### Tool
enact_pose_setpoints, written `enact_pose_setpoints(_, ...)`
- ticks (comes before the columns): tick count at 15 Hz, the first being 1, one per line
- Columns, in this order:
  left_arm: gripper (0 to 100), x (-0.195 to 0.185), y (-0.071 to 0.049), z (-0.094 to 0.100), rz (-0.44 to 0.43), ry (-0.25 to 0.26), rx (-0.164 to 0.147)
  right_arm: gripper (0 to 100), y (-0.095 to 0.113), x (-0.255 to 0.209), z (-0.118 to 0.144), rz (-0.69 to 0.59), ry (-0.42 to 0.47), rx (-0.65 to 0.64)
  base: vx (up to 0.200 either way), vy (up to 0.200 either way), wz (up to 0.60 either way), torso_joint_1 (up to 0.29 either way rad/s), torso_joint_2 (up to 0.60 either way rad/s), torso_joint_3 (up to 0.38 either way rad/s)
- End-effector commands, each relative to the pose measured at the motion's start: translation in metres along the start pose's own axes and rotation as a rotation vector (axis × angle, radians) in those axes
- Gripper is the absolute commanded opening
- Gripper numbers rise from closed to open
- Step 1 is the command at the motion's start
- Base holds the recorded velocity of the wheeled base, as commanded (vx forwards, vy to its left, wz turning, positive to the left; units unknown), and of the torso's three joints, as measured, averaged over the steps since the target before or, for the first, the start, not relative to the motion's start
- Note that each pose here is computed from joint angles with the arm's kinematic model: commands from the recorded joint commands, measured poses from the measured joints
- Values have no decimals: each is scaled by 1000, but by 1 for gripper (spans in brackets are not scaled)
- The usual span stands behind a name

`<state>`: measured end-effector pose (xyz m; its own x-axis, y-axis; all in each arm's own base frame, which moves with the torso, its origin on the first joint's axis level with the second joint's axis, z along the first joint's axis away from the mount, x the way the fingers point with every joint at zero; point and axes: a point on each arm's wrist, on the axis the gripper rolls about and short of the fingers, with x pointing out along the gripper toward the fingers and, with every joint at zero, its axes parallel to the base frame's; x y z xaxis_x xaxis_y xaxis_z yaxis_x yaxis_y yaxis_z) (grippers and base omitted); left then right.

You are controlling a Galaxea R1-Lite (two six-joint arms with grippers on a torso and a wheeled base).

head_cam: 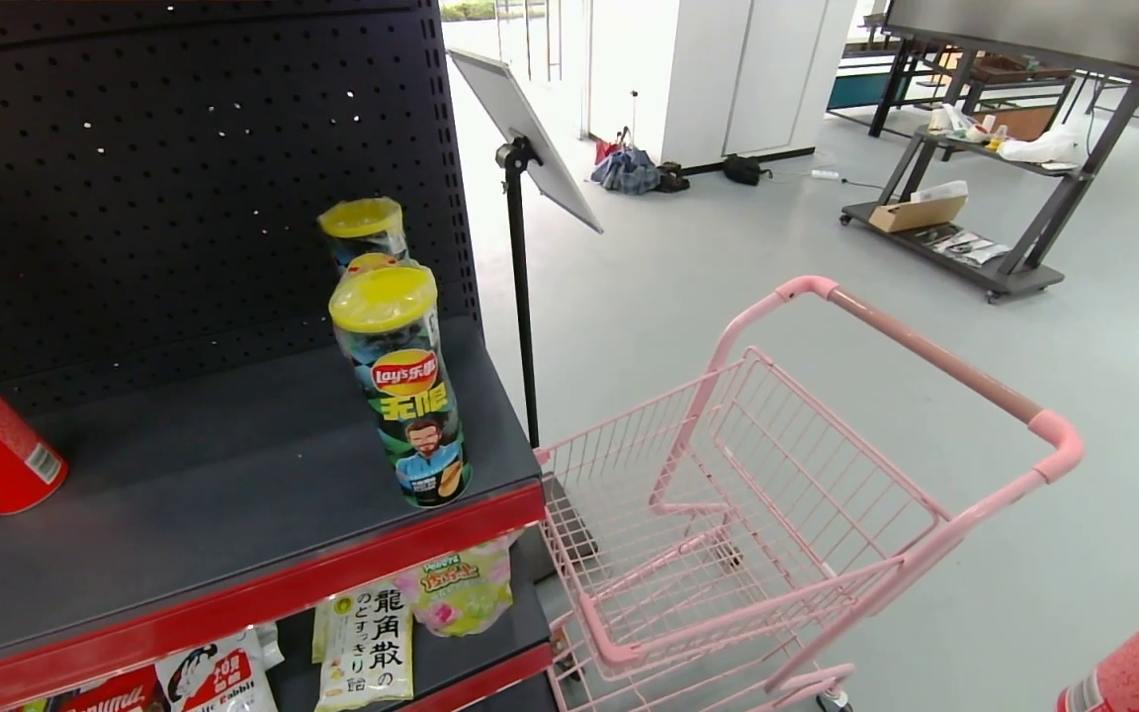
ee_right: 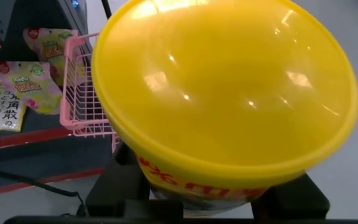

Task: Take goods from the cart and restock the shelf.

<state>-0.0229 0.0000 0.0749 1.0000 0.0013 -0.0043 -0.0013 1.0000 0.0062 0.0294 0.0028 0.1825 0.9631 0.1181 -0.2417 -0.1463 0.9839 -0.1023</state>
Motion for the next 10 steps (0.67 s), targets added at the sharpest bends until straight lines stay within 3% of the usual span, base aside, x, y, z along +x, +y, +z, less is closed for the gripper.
enact_pose_setpoints(1, 100, 0, 0, 0, 0, 2, 0, 0, 0, 1, -3, 0, 12, -6, 0, 0, 0, 71, -163, -80)
enact_pose_setpoints(10, 100, 0, 0, 0, 0, 2, 0, 0, 1, -1, -8, -8, 10, -8, 0, 0, 600, 12, -13, -7)
